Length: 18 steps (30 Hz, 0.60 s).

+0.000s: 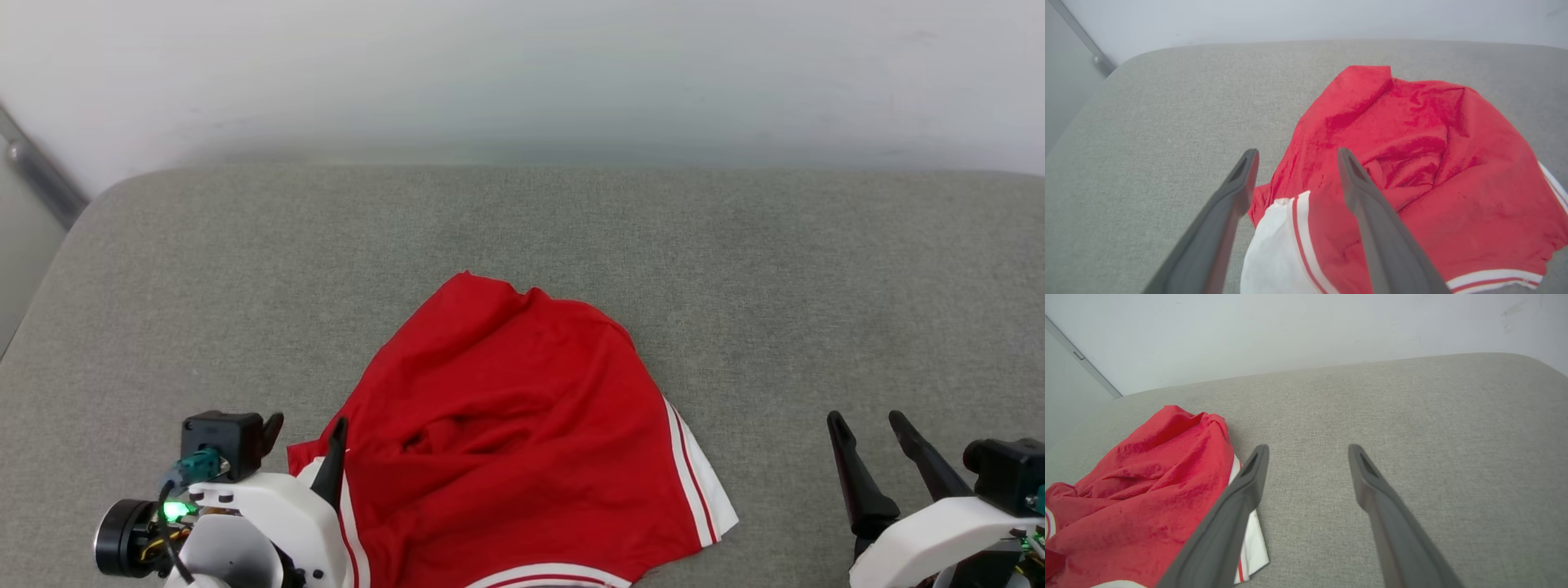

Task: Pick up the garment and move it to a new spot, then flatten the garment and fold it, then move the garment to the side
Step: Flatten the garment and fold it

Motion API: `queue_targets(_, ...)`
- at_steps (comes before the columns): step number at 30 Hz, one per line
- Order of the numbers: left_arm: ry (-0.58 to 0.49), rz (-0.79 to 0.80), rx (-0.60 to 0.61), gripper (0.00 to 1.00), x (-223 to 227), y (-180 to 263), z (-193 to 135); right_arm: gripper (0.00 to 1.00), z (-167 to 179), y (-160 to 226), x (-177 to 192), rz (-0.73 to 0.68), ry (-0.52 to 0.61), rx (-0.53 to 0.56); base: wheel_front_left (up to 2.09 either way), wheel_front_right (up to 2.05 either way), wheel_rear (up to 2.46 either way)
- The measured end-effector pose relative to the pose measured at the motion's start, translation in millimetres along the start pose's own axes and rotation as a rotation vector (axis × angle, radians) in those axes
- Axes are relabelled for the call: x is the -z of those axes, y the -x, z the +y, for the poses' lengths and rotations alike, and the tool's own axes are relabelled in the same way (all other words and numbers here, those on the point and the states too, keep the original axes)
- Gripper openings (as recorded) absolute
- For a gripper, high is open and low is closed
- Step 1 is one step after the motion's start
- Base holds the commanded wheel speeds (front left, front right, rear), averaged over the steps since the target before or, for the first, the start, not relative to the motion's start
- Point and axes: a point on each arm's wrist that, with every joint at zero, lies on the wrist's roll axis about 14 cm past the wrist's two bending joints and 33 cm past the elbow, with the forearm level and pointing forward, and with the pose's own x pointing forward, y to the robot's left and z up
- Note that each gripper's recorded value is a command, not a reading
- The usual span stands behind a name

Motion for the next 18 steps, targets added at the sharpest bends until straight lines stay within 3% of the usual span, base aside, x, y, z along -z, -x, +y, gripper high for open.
queue_targets(8,0.096,-0.289,-0.017,1.00,-52,11,-6,1.00,1,2,14,0.100,0.009,-0.014,0.00,0.00,0.00)
queue_targets(18,0.125,-0.430,-0.043,1.00,-68,13,-3,1.00,14,-7,88,0.545,0.110,-0.145,0.00,0.00,0.00)
